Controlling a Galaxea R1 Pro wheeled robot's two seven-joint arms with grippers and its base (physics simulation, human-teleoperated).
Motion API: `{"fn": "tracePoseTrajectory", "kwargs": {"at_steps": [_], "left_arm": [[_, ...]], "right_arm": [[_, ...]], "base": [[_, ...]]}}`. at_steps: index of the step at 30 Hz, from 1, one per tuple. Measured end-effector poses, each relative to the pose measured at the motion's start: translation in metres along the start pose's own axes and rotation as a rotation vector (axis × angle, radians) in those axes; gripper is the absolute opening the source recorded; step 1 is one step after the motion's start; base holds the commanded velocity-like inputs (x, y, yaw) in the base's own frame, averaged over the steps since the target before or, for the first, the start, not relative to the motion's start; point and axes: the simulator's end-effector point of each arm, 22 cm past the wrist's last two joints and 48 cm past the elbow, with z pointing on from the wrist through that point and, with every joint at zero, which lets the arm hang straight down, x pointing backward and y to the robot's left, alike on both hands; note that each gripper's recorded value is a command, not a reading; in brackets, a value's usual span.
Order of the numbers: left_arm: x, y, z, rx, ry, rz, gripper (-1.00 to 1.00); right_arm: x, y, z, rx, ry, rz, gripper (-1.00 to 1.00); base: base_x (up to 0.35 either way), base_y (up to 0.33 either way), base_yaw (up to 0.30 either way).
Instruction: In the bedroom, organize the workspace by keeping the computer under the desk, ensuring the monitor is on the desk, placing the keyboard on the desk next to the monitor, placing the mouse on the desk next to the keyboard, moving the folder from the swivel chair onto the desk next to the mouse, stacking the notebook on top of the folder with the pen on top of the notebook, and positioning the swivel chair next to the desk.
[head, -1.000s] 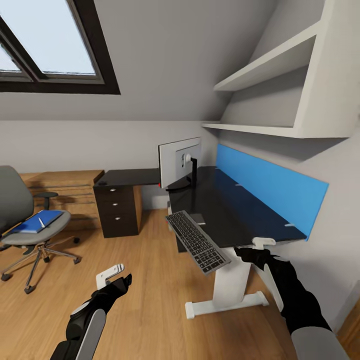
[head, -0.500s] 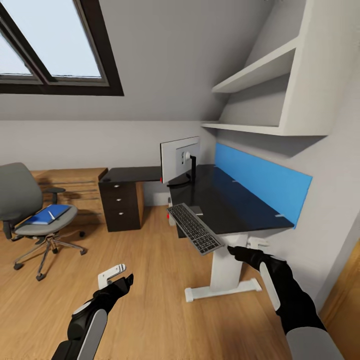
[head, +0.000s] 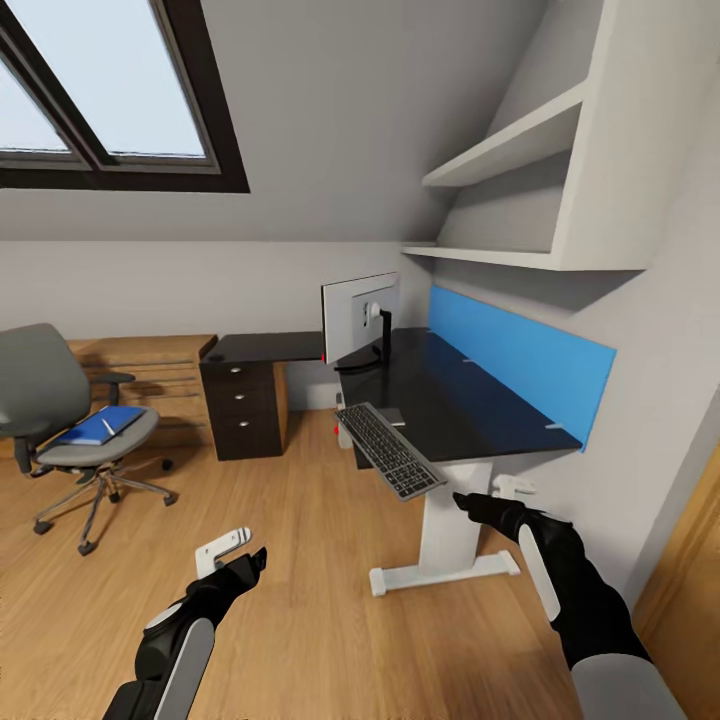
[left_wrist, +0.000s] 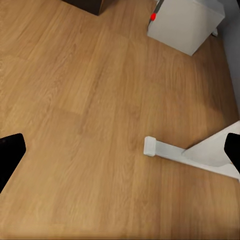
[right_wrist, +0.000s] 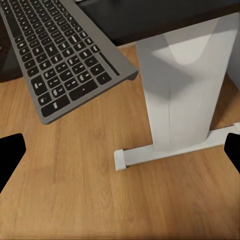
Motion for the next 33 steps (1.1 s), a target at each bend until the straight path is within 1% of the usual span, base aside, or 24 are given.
{"fn": "tracePoseTrajectory", "kwargs": {"at_steps": [7, 11, 13, 15, 16, 17, 18, 19, 21, 23, 24, 26, 27, 28, 29, 33], "left_arm": [[0.0, 0.001, 0.001, 0.0, -0.007, -0.002, 1.0], [0.005, 0.002, 0.003, 0.0, -0.008, -0.001, 1.0], [0.008, 0.003, 0.005, 0.002, -0.008, 0.0, 1.0], [0.011, 0.002, 0.006, 0.005, -0.007, 0.002, 1.0], [0.013, 0.003, 0.007, 0.006, -0.007, 0.002, 1.0], [0.015, 0.003, 0.008, 0.006, -0.007, 0.002, 1.0], [0.016, 0.004, 0.009, 0.006, -0.007, 0.003, 1.0], [0.018, 0.004, 0.01, 0.007, -0.006, 0.003, 1.0], [0.021, 0.005, 0.011, 0.008, -0.006, 0.004, 1.0], [0.025, 0.005, 0.013, 0.011, -0.005, 0.007, 1.0], [0.026, 0.005, 0.014, 0.012, -0.005, 0.007, 1.0], [0.03, 0.006, 0.015, 0.013, -0.004, 0.008, 1.0], [0.031, 0.006, 0.016, 0.013, -0.004, 0.008, 1.0], [0.034, 0.006, 0.017, 0.015, -0.002, 0.009, 1.0], [0.036, 0.005, 0.018, 0.019, -0.001, 0.012, 1.0], [0.044, 0.003, 0.021, 0.026, 0.001, 0.019, 1.0]], "right_arm": [[0.004, 0.002, 0.002, -0.01, 0.001, 0.01, 1.0], [0.007, 0.002, 0.005, -0.019, -0.018, 0.03, 1.0], [0.007, 0.001, 0.007, -0.024, -0.032, 0.048, 1.0], [0.003, -0.003, 0.007, -0.053, -0.065, 0.149, 1.0], [0.003, -0.003, 0.007, -0.063, -0.07, 0.176, 1.0], [0.004, -0.002, 0.008, -0.088, -0.076, 0.231, 1.0], [0.006, 0.0, 0.009, -0.102, -0.076, 0.261, 1.0], [0.012, 0.002, 0.012, -0.132, -0.07, 0.328, 1.0], [0.02, 0.004, 0.015, -0.164, -0.061, 0.402, 1.0], [0.026, 0.007, 0.017, -0.234, -0.059, 0.545, 1.0], [0.025, 0.007, 0.016, -0.254, -0.064, 0.577, 1.0], [0.018, 0.0, 0.012, -0.318, -0.09, 0.672, 1.0], [0.02, -0.003, 0.012, -0.331, -0.093, 0.691, 1.0], [0.037, -0.008, 0.016, -0.373, -0.071, 0.76, 1.0], [0.05, -0.008, 0.02, -0.389, -0.055, 0.788, 1.0], [0.075, -0.008, 0.026, -0.413, -0.028, 0.83, 1.0]], "base": [[-0.024, 0.0, 0.0], [-0.005, 0.0, 0.0], [-0.002, 0.0, 0.0], [0.0, 0.0, 0.0], [0.0, 0.0, 0.0], [0.0, 0.0, 0.0], [0.0, 0.0, 0.0], [0.0, 0.0, 0.0], [0.0, 0.0, 0.0], [0.0, 0.0, 0.0], [0.0, 0.0, 0.0], [0.0, 0.0, 0.0], [0.0, 0.0, 0.0], [0.0, 0.0, 0.0], [0.0, 0.0, 0.0], [0.0, 0.0, 0.0]]}}
